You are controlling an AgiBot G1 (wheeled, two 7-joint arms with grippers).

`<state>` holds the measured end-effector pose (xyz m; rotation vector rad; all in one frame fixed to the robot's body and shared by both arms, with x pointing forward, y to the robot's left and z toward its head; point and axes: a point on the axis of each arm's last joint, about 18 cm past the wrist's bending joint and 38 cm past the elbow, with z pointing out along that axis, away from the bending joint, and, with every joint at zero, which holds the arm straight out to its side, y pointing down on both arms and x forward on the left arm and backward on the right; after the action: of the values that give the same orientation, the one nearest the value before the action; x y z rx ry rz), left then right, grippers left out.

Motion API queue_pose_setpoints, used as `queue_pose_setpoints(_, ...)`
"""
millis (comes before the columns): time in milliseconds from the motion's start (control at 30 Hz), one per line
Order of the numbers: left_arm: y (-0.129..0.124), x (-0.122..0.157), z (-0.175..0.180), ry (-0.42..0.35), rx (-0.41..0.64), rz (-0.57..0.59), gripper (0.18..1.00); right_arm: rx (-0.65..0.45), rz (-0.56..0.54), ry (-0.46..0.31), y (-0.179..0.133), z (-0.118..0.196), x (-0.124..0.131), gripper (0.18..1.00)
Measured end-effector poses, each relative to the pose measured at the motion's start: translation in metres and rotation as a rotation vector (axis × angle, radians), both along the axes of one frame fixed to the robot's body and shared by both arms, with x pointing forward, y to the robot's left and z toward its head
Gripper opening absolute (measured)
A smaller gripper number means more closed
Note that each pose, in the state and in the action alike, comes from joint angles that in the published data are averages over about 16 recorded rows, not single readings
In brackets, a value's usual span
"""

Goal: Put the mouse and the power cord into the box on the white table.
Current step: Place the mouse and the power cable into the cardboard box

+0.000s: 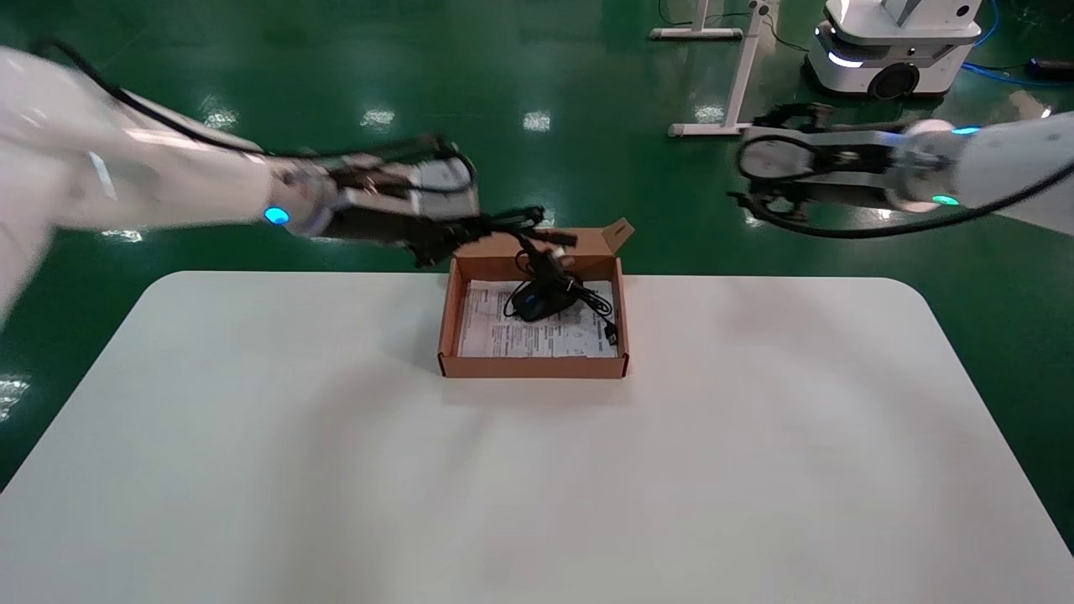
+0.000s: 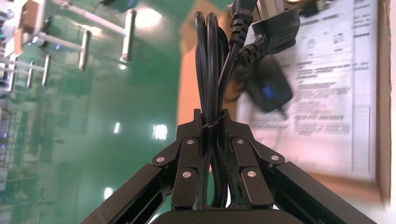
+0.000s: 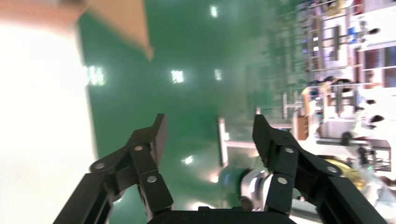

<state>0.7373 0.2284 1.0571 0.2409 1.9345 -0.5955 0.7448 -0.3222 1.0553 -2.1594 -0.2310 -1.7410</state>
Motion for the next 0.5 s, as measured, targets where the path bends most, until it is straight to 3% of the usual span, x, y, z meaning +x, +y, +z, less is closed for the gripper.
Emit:
queue_pose_setpoints(233, -0.034, 0.015, -0.041, -0.005, -0.005, -0.026, 0.252, 0.014, -0.012, 0.053, -0.054, -0.01, -0.024, 0.756)
queue_pose_setpoints(500, -0.051, 0.016, -0.066, 0.022, 0.007, -0.049, 0.252, 0.049, -0.031, 0.076, -0.082, -0.018, -0.036, 0.902)
